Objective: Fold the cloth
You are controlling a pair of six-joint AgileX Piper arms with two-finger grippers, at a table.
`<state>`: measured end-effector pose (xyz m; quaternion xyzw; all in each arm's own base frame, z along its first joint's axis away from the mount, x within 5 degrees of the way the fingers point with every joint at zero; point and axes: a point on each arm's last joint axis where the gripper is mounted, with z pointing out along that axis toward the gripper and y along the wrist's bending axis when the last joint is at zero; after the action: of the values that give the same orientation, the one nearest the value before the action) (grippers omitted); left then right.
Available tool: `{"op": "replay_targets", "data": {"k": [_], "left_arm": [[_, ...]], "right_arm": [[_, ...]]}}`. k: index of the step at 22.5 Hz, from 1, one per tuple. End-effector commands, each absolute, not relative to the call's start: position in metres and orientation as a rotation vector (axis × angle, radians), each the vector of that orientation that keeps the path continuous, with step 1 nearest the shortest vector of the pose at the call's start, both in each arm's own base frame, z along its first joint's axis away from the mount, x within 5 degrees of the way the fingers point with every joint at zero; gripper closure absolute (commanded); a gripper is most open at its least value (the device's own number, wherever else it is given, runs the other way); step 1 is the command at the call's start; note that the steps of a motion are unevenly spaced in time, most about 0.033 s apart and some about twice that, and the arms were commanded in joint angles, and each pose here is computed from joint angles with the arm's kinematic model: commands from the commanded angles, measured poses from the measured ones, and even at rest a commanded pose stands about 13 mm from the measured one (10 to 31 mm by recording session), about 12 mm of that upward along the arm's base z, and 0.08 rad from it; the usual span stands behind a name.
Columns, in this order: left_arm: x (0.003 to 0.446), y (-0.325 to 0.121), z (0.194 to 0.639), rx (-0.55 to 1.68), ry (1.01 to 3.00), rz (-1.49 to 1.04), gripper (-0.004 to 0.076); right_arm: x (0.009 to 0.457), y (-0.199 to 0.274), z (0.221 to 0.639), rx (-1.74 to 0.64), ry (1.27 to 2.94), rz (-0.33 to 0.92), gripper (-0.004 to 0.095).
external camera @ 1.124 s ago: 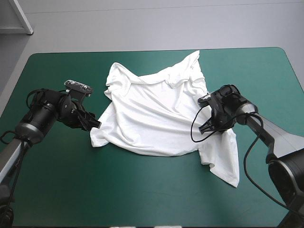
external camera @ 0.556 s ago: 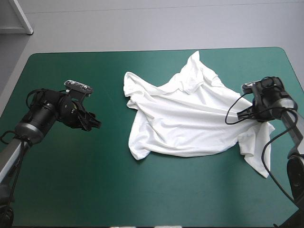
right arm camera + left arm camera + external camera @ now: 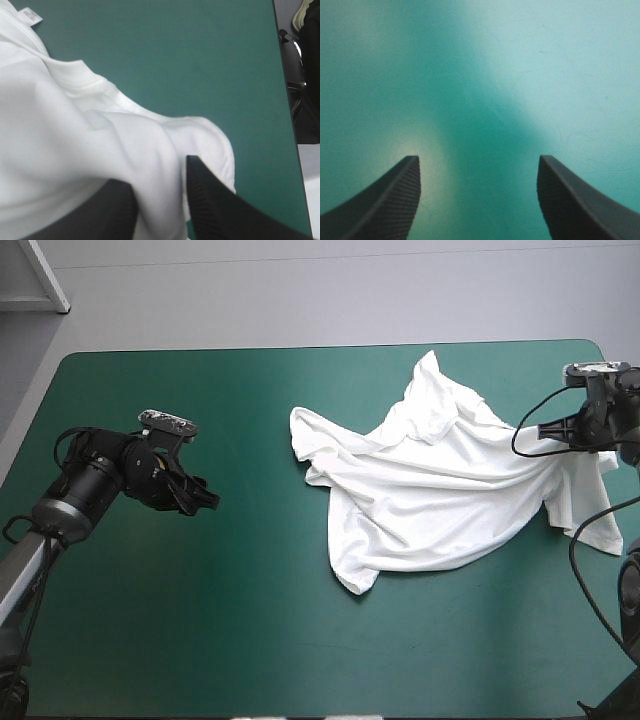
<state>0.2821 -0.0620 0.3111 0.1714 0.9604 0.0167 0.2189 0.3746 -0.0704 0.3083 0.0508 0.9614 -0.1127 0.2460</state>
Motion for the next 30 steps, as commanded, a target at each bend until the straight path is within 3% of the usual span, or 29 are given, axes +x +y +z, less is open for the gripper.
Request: {"op": "replay_targets", "data": {"k": [1,3,7,9,11,13,17,22,30], "left_arm": [[0.278,-0.062,0.332,0.458,2.568,0.032,0.0241],[0.278,-0.062,0.332,0.478,2.567,0.036,0.0241],[0.278,-0.064,0.332,0.468,2.571,-0.001,0.0241],[0.278,-0.065,0.333,0.469,2.557,-0.022,0.0241],[0.281,-0.068,0.335,0.484,2.516,-0.044,0.0241],[0.285,-0.069,0.341,0.474,2.471,-0.049,0.0241],[0.303,-0.075,0.361,0.497,2.414,-0.063,0.0241],[0.341,-0.090,0.379,0.511,2.363,-0.141,0.0241],[0.412,-0.124,0.380,0.609,2.324,-0.334,0.0241]], "right_arm": [[0.369,-0.072,0.341,0.130,2.521,-0.332,0.0270],[0.366,-0.072,0.344,0.153,2.539,-0.326,0.0121],[0.349,-0.064,0.354,0.189,2.592,-0.221,0.0115],[0.340,-0.051,0.361,0.168,2.622,-0.076,0.0122],[0.324,-0.019,0.375,0.079,2.623,0.137,0.0192],[0.310,0.014,0.381,-0.049,2.610,0.183,0.0262],[0.278,0.086,0.372,-0.291,2.639,0.289,0.0282],[0.254,0.131,0.350,-0.464,2.703,0.236,0.0282],[0.227,0.169,0.340,-0.564,2.738,0.281,0.0283]]}}
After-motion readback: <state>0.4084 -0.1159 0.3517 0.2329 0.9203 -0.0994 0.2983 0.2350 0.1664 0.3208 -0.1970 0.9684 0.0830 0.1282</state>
